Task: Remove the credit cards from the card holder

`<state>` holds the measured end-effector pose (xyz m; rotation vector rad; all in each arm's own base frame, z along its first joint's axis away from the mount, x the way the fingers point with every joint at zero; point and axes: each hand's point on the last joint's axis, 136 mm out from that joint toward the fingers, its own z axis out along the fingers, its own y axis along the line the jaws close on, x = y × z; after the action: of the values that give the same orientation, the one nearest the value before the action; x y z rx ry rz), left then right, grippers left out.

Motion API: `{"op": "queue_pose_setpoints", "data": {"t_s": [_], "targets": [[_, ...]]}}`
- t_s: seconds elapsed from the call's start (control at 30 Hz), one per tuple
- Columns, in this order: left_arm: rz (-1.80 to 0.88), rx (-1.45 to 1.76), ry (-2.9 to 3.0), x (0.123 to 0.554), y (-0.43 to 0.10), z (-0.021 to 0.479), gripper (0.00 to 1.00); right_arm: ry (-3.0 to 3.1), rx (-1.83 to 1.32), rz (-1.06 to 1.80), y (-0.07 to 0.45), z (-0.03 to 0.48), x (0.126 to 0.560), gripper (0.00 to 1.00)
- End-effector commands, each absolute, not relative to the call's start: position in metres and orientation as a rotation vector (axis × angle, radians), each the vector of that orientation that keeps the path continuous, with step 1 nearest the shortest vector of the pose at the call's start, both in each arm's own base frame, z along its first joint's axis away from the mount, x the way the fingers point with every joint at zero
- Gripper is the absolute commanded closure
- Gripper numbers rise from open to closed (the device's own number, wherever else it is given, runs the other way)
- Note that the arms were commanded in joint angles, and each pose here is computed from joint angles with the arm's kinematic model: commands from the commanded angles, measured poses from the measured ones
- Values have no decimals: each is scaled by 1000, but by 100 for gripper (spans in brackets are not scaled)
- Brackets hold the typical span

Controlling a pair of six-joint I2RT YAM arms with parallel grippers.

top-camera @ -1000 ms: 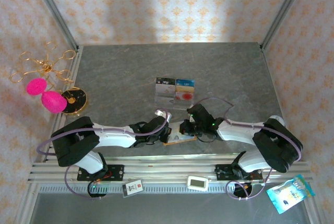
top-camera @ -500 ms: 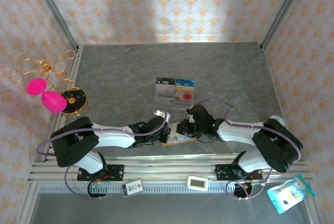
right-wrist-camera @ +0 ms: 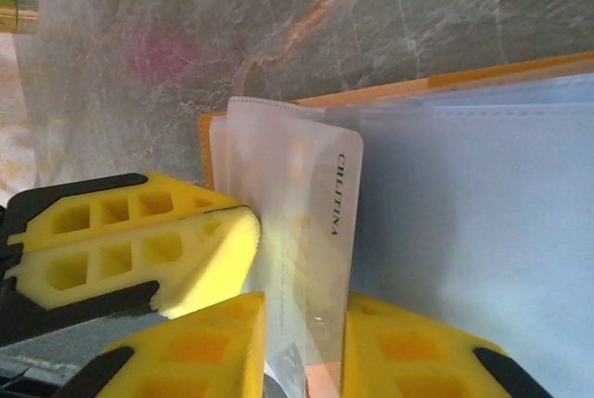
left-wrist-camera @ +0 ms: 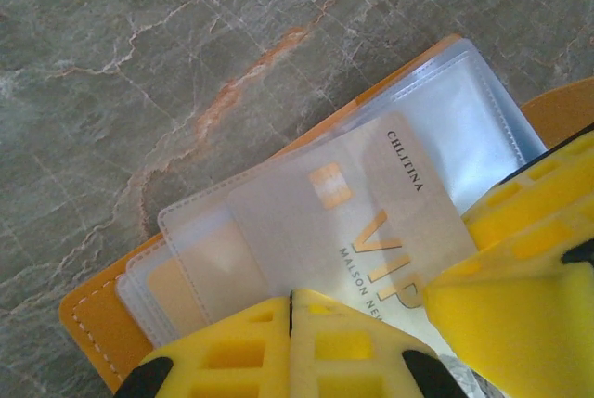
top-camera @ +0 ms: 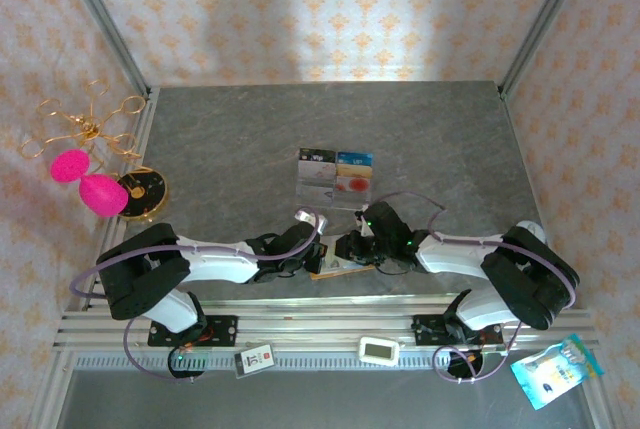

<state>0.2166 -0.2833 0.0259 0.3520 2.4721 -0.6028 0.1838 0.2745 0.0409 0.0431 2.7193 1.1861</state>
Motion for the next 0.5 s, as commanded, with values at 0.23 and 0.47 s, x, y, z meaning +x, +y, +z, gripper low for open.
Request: {"op": "queue_pose_setpoints", "data": {"t_s": [0.23,0.47], "targets": [[-488,378,2618,196,-254,-10,100,2710,35,1051,266,41,188,98],[-491,371,2611,199,-251,-8,100,2714,119,901,240,34,192,100]]}}
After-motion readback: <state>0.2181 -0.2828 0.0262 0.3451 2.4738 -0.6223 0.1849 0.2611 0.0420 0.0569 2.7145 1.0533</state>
